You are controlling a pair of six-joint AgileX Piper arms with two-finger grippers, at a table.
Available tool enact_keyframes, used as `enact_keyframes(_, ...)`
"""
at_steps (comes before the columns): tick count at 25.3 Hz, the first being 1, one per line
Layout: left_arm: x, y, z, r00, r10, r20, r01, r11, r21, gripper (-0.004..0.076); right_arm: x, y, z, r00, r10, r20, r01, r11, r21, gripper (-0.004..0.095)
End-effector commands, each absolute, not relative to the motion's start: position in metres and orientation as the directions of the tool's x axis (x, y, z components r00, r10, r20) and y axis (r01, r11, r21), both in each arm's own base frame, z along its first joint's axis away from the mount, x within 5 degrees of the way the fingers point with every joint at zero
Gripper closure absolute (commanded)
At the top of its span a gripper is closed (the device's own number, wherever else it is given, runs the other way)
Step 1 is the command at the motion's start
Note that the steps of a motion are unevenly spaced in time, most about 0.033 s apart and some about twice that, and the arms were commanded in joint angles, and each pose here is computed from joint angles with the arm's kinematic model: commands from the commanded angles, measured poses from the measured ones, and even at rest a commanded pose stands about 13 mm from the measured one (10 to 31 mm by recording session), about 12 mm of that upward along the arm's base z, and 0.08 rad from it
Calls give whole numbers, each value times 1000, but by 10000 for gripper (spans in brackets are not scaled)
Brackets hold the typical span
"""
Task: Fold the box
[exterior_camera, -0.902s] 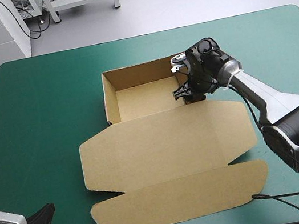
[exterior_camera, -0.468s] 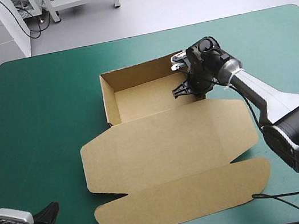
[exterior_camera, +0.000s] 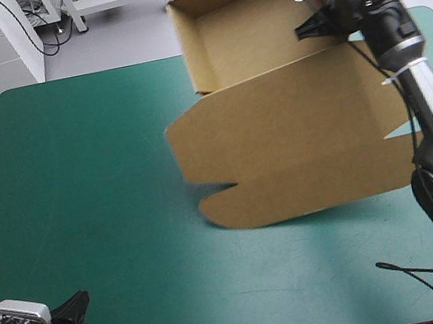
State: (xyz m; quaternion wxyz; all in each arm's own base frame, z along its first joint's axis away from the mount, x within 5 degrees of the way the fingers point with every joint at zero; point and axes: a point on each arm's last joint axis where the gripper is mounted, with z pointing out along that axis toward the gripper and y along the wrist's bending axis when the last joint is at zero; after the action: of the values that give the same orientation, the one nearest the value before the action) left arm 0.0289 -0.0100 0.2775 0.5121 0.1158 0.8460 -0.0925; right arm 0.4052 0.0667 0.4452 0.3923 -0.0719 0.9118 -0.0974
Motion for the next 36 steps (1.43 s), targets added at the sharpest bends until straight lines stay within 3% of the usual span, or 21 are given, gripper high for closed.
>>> enact_keyframes(1, 32, -11, 290, -382, 71, -922, 295, 954, -48, 731, 379, 3, 492, -600, -106, -793, 136, 963, -232, 927)
enact_keyframes(8, 32, -11, 290, -382, 71, -922, 295, 954, -48, 731, 394, -77, 460, -663, 93, -742, 272, 954, -124, 927)
enact_keyframes(14, 32, -11, 290, -381, 73, -922, 295, 955, -47, 731, 417, -121, 399, -770, 169, -615, 331, 930, -159, 927)
enact_keyframes(20, 32, -11, 290, -380, 76, -922, 294, 955, -43, 731, 440, -139, 337, -876, 133, -465, 287, 917, -278, 927)
enact_keyframes(29, 32, -10, 290, -378, 82, -922, 291, 956, -34, 731, 442, -160, 316, -892, 166, -421, 310, 901, -302, 922)
enact_keyframes(31, 32, -10, 290, -378, 82, -922, 291, 956, -34, 731, 439, -170, 315, -889, 185, -420, 320, 905, -279, 848)
enact_keyframes(33, 32, -10, 290, -378, 82, -922, 291, 956, -34, 731, 438, -172, 313, -886, 197, -421, 301, 933, -197, 665)
enact_keyframes(34, 32, -10, 290, -378, 82, -922, 291, 956, -34, 731, 437, -174, 313, -880, 213, -424, 308, 936, -169, 485)
enact_keyframes(36, 32, -10, 290, -379, 82, -922, 291, 956, -34, 731, 435, -177, 315, -879, 215, -426, 314, 933, -178, 273)
